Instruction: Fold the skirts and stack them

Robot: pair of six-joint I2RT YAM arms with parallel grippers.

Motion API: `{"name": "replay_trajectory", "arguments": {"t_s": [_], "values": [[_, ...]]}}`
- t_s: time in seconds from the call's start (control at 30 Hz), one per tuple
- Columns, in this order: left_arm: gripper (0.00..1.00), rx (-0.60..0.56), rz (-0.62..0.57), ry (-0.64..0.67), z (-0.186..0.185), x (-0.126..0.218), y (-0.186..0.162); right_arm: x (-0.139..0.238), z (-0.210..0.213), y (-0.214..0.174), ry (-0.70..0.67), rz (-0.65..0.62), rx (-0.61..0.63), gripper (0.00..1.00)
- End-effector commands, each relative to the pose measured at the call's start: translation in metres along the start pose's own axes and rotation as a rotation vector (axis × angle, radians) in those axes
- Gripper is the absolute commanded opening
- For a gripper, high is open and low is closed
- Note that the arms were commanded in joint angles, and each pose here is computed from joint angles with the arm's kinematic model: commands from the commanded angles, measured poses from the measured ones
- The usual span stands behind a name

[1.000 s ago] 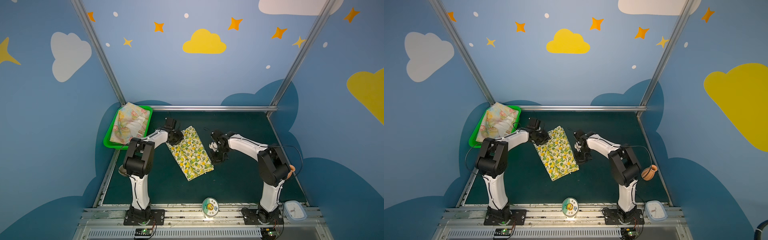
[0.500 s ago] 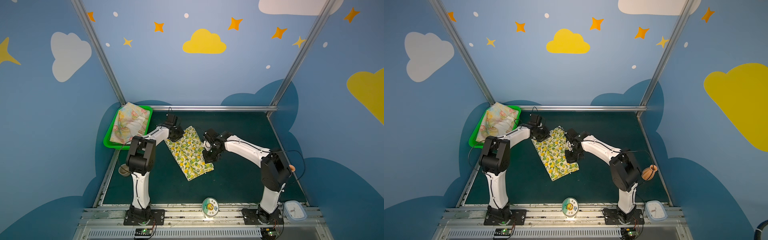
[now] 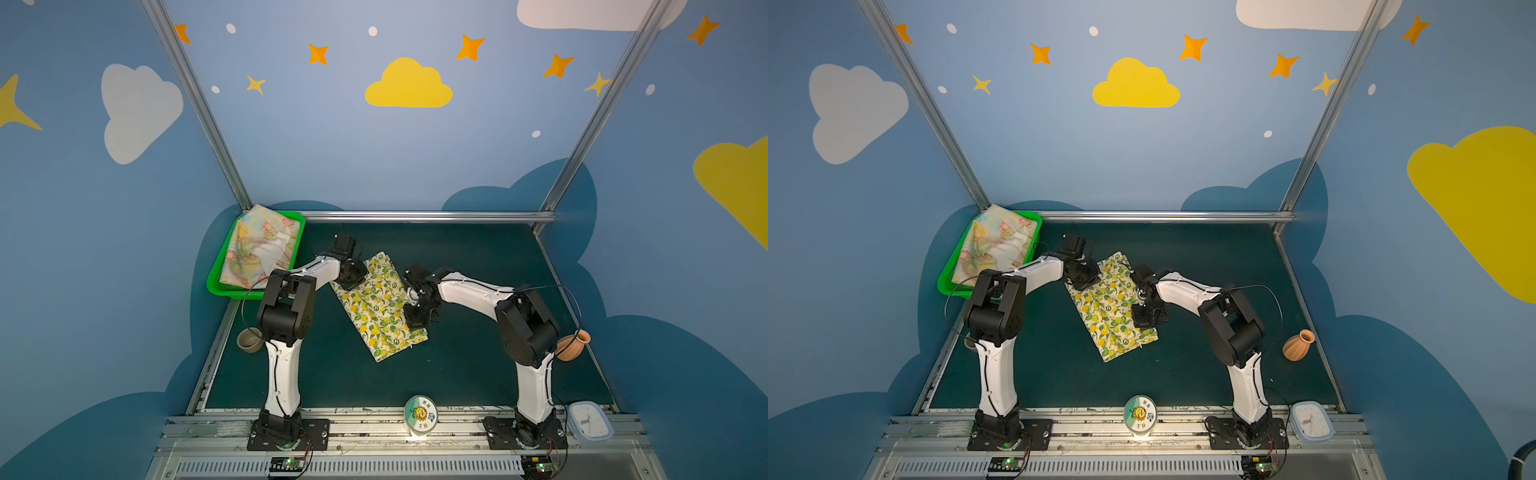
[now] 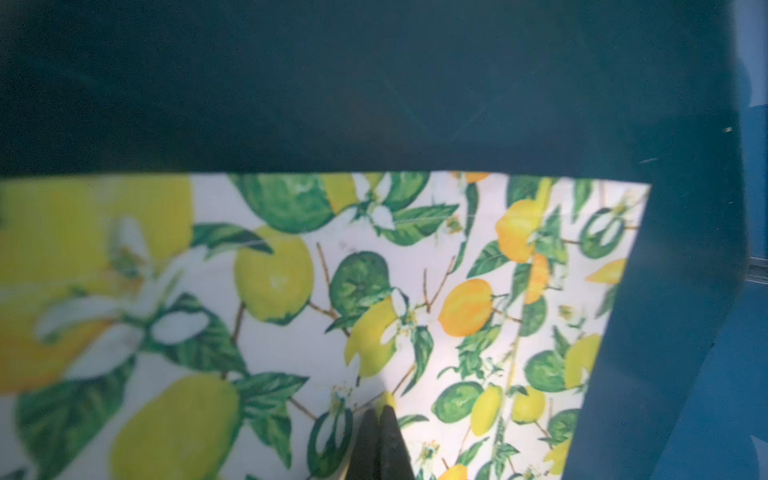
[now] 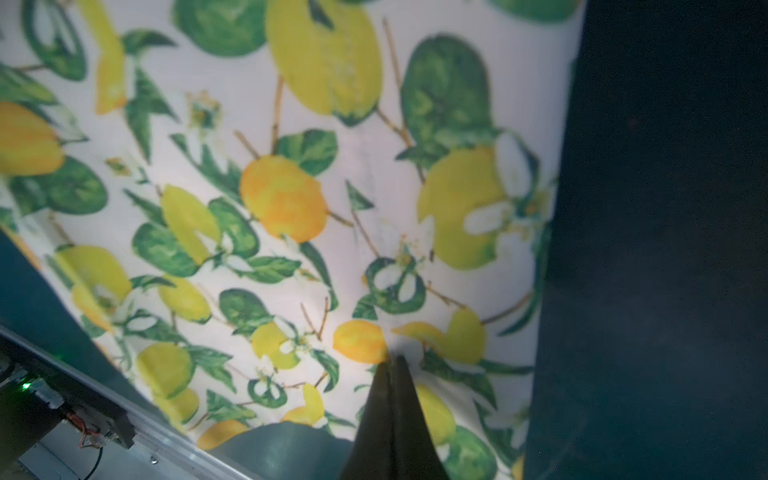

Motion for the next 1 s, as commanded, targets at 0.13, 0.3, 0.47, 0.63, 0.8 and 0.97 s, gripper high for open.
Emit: {"name": "replay_trajectory", "arguments": {"t_s": [0.13,0.3,0.47,0.63,0.8,0.97], "values": [[0.04,0.053,0.062,0.068,0.027,-0.015,-0.021,-0.013,-0.033,0.008,-0.065,0.051,-0.065,0.0],[0.04,0.069,0.071,0.071,0.033,-0.01,-0.031,-0.01,-0.049,0.023,-0.116,0.054,-0.063,0.0],[0.04,0.087,0.077,0.054,0.037,0.0,-0.046,0.001,-0.064,0.045,-0.147,0.034,-0.071,0.0],[0.04,0.068,0.076,0.057,0.044,0.016,-0.061,0.013,-0.076,0.07,-0.154,-0.007,-0.097,0.0],[0.04,0.057,0.079,0.067,0.05,0.029,-0.074,0.028,-0.083,0.093,-0.151,-0.055,-0.108,0.0],[0.04,0.021,0.018,0.066,0.042,0.059,-0.061,0.073,-0.057,0.085,-0.125,-0.133,-0.049,0.0]]}}
Point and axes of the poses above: each gripper's point midway between its finger pads, its own x axis back along the fingers, its own z axis along the line the jaws close on, y = z × x, the point moved 3 cm from there along x, back along the fingers, and after that the axes turned 5 degrees about -x, right-handed, at the moved point
